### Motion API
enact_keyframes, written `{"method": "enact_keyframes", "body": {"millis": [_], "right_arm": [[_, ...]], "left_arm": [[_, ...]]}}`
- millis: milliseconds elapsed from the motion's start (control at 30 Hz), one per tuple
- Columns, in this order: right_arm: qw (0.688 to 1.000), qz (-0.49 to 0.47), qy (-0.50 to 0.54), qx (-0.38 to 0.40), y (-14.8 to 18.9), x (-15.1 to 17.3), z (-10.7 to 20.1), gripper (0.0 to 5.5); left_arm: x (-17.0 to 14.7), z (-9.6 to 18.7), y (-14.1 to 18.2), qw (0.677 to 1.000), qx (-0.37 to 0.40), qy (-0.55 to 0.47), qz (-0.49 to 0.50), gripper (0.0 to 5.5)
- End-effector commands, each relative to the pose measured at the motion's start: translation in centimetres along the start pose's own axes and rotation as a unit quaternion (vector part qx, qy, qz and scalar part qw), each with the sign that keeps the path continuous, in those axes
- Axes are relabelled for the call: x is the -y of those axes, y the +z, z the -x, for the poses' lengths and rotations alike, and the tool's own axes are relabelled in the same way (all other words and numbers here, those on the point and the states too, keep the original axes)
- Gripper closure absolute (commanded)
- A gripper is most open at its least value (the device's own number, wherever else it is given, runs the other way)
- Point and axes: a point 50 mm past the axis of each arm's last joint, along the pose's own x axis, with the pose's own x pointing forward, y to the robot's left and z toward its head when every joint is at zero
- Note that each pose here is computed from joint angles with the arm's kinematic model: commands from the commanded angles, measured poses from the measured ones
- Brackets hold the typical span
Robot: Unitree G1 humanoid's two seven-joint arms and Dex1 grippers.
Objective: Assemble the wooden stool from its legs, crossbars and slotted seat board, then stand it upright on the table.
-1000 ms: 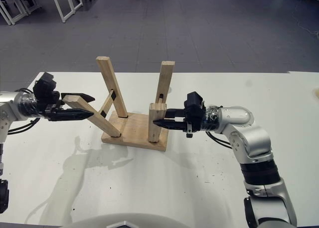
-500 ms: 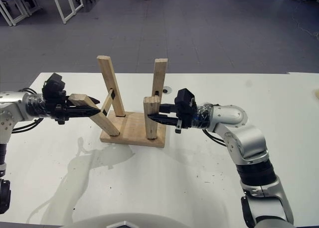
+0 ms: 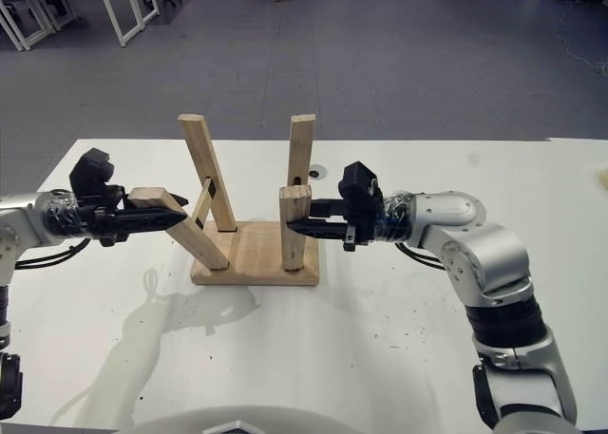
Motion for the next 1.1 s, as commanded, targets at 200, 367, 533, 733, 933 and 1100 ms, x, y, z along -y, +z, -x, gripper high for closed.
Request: {"method": "enact_keyframes", "body": {"millis": [200,367,533,733,933,1100], "right_arm": [[0.900,-0.400,0.165,-0.051,-0.3,-2.7,3.2,4.39],[0.859,-0.481,0.175,-0.025,1.1,0.1,3.5,4.03],[0.828,-0.552,0.092,-0.027,-1.1,2.8,3.1,2.94],[0.827,-0.563,-0.008,0.006,-3.0,4.7,4.9,2.48],[0.863,-0.494,-0.063,0.091,-3.1,5.2,6.8,2.48],[0.931,-0.330,-0.135,0.072,-5.0,2.9,9.1,2.48]], "left_arm": [[3.7,0.3,-0.1,0.919,-0.068,-0.214,0.324,3.34],[2.0,-0.1,2.1,0.921,-0.066,-0.182,0.338,2.90],[-2.2,-1.8,3.3,0.924,0.002,-0.124,0.362,1.98],[-6.4,-0.9,1.7,0.944,0.066,0.015,0.323,0.94],[-7.2,1.5,3.7,0.959,0.174,0.073,0.210,0.79],[-2.2,5.7,0.0,0.992,0.068,0.064,0.082,0.79]]}}
